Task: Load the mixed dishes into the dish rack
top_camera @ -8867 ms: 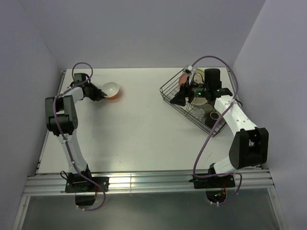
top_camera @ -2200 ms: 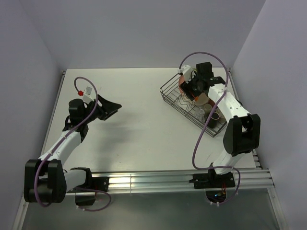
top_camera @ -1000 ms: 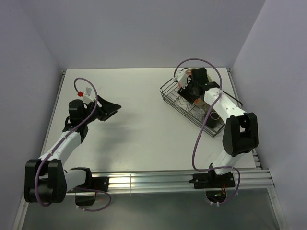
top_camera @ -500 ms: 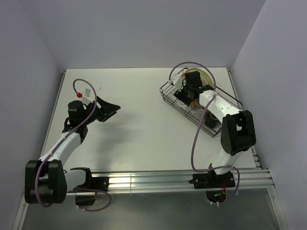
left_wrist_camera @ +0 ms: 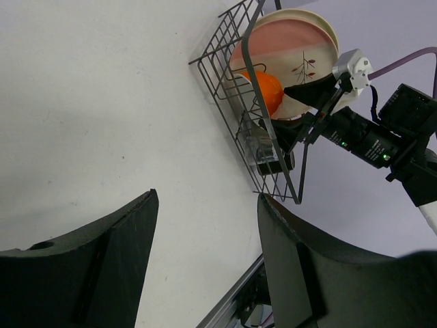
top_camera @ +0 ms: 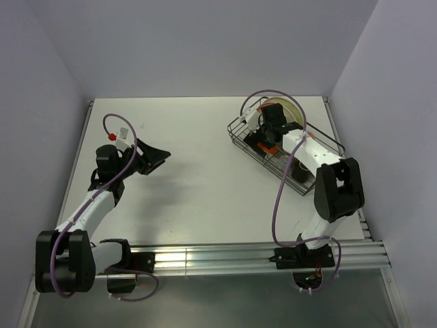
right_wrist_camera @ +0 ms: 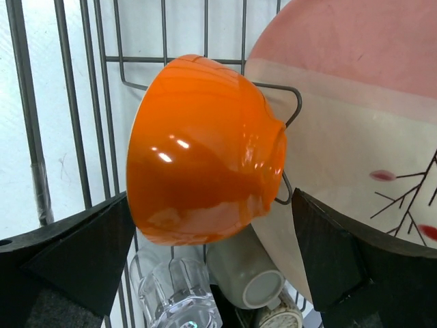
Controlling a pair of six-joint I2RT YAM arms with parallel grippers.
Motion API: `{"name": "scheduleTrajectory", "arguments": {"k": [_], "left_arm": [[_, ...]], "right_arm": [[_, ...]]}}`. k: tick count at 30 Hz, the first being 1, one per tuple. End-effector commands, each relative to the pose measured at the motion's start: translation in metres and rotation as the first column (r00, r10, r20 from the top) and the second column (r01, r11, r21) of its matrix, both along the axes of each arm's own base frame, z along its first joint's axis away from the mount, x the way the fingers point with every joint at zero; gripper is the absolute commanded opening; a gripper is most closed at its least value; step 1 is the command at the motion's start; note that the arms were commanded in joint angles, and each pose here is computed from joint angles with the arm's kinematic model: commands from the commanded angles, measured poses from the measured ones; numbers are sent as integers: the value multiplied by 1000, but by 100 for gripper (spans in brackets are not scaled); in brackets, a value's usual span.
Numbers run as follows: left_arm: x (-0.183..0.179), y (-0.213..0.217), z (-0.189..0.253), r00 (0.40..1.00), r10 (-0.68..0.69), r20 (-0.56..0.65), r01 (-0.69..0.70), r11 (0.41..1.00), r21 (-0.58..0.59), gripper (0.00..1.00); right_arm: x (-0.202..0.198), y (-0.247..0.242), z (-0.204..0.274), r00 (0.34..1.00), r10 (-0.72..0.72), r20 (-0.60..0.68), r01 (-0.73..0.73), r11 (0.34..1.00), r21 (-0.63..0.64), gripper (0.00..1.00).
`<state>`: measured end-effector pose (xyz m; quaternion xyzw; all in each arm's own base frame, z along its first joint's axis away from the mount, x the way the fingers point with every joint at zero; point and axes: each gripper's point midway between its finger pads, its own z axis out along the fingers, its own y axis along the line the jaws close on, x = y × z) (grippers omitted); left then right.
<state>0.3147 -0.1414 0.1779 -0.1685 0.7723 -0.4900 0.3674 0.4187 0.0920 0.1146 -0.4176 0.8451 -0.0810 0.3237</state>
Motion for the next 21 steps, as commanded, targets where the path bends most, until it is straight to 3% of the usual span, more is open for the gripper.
{"name": "scheduleTrajectory", "arguments": {"k": [1,8,11,14,18,21], "left_arm": [[-1,0,14,997,-16,74,15,1000,10,66],[-1,1,15,997,-15,78,15,1000,9,66],[-1,0,16,996,-24,90,23,1000,22,66],[0,2,22,993,-28,119,21,998,58,66],[1,15,46,975,3,223,-42,984,171,68],[-1,32,60,955,56,291,-137,954,268,77]], "right_arm": [[1,9,41,997,-10,77,5,998,68,100],[-6,18,77,994,-28,106,11,987,158,100],[-6,27,119,988,-23,152,-12,975,222,100],[-19,36,150,993,24,111,-55,955,292,100],[-22,41,182,997,-38,65,1,871,492,100],[-17,24,210,983,-157,95,61,769,636,100]]}}
